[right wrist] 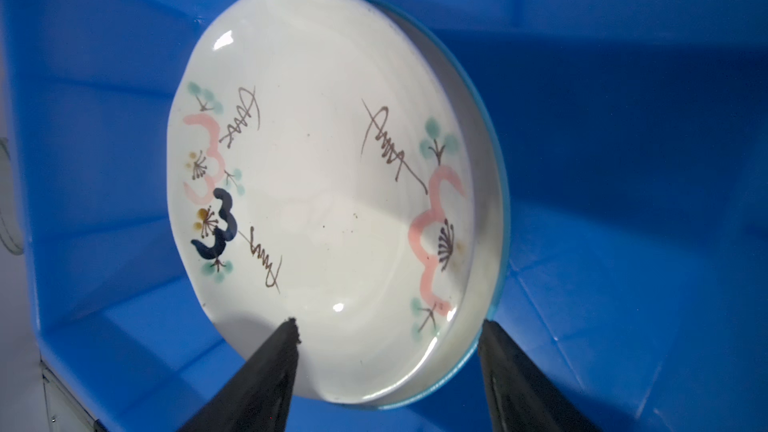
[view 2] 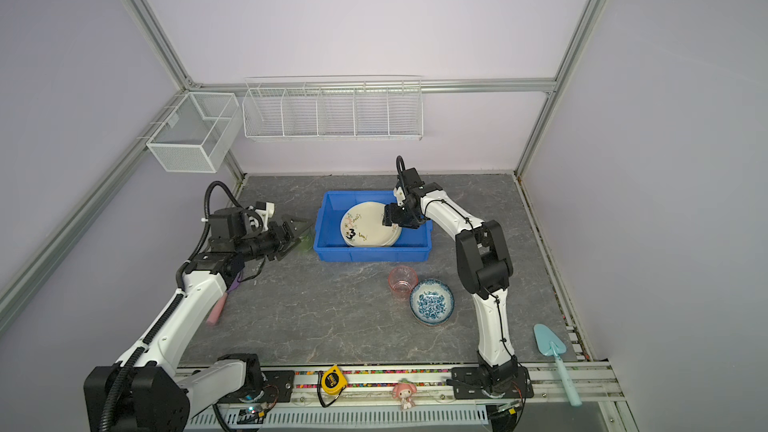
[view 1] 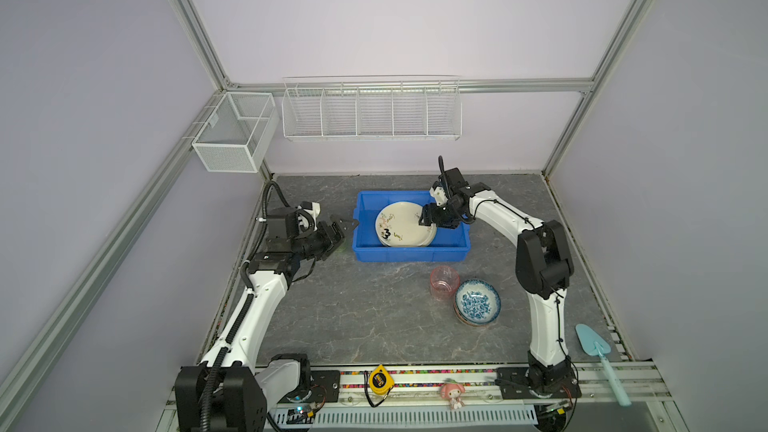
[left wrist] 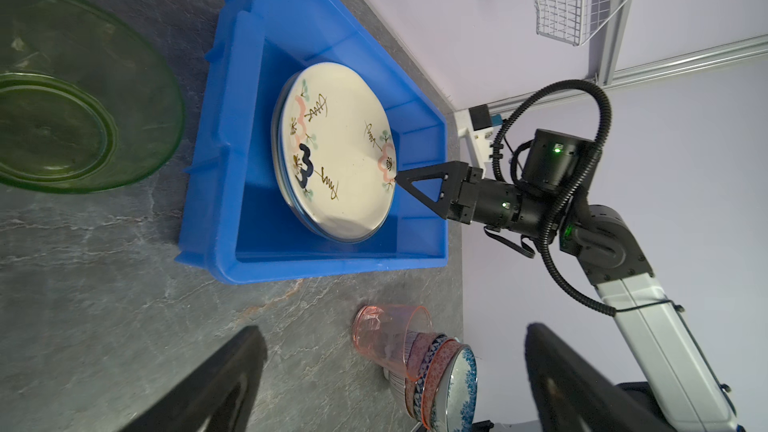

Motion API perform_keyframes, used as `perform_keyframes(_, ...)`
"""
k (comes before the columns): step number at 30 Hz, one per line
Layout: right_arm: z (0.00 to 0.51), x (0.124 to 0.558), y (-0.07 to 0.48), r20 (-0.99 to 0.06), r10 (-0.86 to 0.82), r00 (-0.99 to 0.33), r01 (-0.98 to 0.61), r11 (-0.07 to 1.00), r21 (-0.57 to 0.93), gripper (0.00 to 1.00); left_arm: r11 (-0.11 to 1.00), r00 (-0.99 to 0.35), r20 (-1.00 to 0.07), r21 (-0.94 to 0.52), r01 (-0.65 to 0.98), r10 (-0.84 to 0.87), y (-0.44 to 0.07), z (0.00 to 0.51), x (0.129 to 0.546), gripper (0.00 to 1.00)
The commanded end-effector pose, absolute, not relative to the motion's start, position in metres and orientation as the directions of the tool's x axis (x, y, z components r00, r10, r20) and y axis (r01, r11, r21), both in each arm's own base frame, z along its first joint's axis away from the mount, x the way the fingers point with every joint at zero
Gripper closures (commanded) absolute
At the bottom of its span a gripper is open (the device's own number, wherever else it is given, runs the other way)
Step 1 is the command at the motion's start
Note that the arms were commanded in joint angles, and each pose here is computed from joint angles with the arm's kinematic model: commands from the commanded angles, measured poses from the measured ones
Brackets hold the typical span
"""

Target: Place the mixed dishes into the plastic bin

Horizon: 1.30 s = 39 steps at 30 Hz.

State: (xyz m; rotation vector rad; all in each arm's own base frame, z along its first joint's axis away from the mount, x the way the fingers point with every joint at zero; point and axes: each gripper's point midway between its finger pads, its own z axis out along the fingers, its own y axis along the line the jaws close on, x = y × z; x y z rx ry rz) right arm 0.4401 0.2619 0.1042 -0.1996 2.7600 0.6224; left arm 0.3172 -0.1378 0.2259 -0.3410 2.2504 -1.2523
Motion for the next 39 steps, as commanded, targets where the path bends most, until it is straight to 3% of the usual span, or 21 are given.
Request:
perform_keyframes(1,0.158,0.433,0.256,-0.419,-0.093,-0.903,-0.262,0.892,0.367,0.27,0.589,-0.810,-0.373,-0.807,0.043,-0.452,-0.131,0.231,0.320,0.03)
perform_keyframes(10,0.203,0.395,0.230,-0.467,-0.102,-0.878,-0.279,0.903,0.328,0.20,0.645,-0.790,-0.431,-0.762,0.060,-0.435,-0.130,0.250,0.317,0.03)
perform_keyframes(16,0.221,0.366,0.201,-0.485,-0.084,-0.870,-0.246,0.927,0.282,0.03,0.683,-0.798,-0.479,-0.720,0.120,-0.365,-0.152,0.263,0.312,0.03)
perform_keyframes(18,0.227,0.357,0.191,-0.489,-0.077,-0.869,-0.230,0.938,0.261,0.12,0.676,-0.800,-0.484,-0.724,0.138,-0.355,-0.159,0.267,0.312,0.02)
perform_keyframes(28,0.243,0.297,0.146,-0.415,0.022,-0.909,-0.117,0.944,0.307,0.12,0.668,-0.813,-0.518,-0.707,0.231,-0.266,-0.201,0.273,0.298,0.02)
perform_keyframes(34,0.246,0.243,0.121,-0.344,0.043,-0.938,-0.059,0.958,0.282,0.01,0.675,-0.819,-0.528,-0.690,0.260,-0.224,-0.219,0.264,0.286,0.02)
perform_keyframes(39,0.245,0.198,0.110,-0.287,0.091,-0.954,-0.003,0.950,0.311,0.19,0.666,-0.829,-0.516,-0.698,0.261,-0.216,-0.225,0.255,0.282,0.03)
